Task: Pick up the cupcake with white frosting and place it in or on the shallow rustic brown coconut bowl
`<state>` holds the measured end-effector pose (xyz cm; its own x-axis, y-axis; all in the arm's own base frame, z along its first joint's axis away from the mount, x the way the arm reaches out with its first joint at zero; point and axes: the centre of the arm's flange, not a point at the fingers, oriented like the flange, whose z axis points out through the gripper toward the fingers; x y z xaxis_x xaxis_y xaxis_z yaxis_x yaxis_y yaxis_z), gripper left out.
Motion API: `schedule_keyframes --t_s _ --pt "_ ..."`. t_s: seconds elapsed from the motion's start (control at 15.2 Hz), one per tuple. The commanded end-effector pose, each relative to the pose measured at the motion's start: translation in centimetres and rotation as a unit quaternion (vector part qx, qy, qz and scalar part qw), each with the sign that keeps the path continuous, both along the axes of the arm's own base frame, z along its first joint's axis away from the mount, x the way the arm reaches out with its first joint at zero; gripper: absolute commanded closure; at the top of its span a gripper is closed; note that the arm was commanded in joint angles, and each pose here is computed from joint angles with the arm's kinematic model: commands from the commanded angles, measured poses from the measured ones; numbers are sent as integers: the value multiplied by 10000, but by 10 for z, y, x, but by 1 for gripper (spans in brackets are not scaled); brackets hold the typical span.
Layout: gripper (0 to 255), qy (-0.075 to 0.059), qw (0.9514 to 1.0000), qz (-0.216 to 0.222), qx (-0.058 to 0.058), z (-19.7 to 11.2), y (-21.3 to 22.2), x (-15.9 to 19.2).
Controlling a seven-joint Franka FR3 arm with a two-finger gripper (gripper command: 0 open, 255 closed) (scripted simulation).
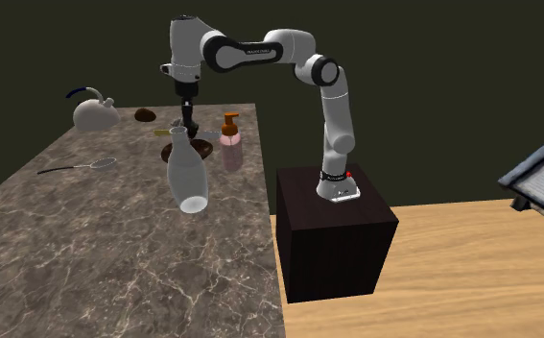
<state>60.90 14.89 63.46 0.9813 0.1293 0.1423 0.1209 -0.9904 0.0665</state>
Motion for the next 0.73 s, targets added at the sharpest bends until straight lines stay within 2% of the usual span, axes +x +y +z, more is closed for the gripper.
schedule_keyframes --t_s 0.0,0.53,0.66 --pt "255 -5 10000 2 1 -10 0 0" --pt "255 -5 10000 2 1 -52 0 0" --pt "255 -5 10000 2 1 -52 0 0"
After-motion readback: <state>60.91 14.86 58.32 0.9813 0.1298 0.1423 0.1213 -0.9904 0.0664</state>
